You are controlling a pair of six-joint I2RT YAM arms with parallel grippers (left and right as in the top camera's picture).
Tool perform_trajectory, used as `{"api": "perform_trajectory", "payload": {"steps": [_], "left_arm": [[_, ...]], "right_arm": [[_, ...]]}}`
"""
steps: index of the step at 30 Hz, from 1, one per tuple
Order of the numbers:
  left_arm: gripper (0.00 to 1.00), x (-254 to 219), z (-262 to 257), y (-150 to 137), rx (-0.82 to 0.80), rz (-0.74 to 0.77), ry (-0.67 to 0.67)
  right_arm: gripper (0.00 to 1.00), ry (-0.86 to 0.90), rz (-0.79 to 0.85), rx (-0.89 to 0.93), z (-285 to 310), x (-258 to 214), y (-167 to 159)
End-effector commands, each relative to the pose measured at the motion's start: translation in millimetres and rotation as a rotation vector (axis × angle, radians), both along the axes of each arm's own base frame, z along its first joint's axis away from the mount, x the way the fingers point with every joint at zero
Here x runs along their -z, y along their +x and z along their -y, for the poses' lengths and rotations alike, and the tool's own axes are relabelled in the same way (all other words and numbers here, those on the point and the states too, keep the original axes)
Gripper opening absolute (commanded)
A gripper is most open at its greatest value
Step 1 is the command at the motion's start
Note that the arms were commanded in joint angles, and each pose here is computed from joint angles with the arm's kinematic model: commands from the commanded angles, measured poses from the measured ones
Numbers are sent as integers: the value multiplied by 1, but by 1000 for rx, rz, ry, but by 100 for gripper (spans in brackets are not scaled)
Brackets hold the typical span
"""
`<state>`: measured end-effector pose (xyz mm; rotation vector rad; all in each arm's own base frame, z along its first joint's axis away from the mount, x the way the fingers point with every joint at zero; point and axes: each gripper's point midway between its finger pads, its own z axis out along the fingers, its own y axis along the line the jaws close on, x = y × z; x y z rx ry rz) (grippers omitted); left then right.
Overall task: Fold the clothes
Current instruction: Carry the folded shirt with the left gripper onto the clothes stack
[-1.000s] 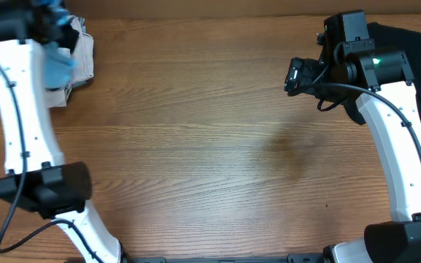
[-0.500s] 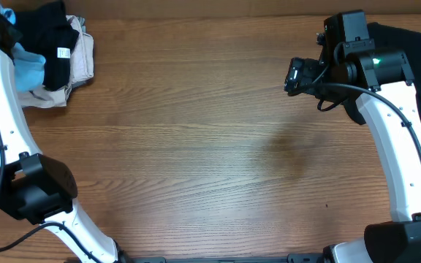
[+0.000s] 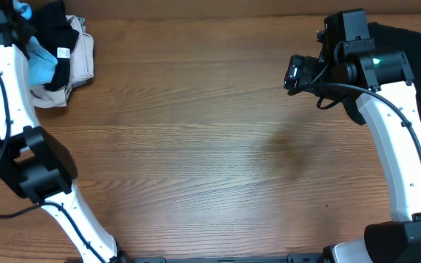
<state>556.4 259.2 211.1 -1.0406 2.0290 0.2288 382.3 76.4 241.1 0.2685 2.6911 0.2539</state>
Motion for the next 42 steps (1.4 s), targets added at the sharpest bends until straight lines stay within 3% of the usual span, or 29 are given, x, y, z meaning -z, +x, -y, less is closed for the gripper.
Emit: {"api": "perform_trajectory", "payload": {"steps": [1,9,10,11,12,13,14,22,26,30,36,42], "left_arm": [[4,21,34,27,100,20,-58],[4,21,69,51,165,55,-41],[8,19,72,53,171,61,-39],[24,18,75,55,179,67,-37],[45,17,78,56,188,69,-32],[81,17,79,57,195,68,-26],[100,16,81,58,210,63,-13],[100,-33,107,55,477,50,100],[100,-83,107,36,513,63,208],[100,-100,89,22,483,29,299],[100,-69,47,32,455,-23,352],[100,14,18,47,445,-114,286]], "right_arm": [[93,-4,9,-3,1,-1,3],[93,-5,9,-3,1,-1,3],[93,-5,9,-3,1,-1,3],[93,-5,9,-3,1,-1,3],[93,-5,9,-3,1,-1,3],[93,-5,9,-4,1,-1,3],[93,-5,9,-4,1,-1,3],[93,-5,9,-4,1,-1,3],[93,-5,7,-4,1,0,3],[93,-7,-1,-3,1,3,4],[93,-8,-50,-6,-1,21,9],[93,-5,-80,-9,-3,32,12]]}}
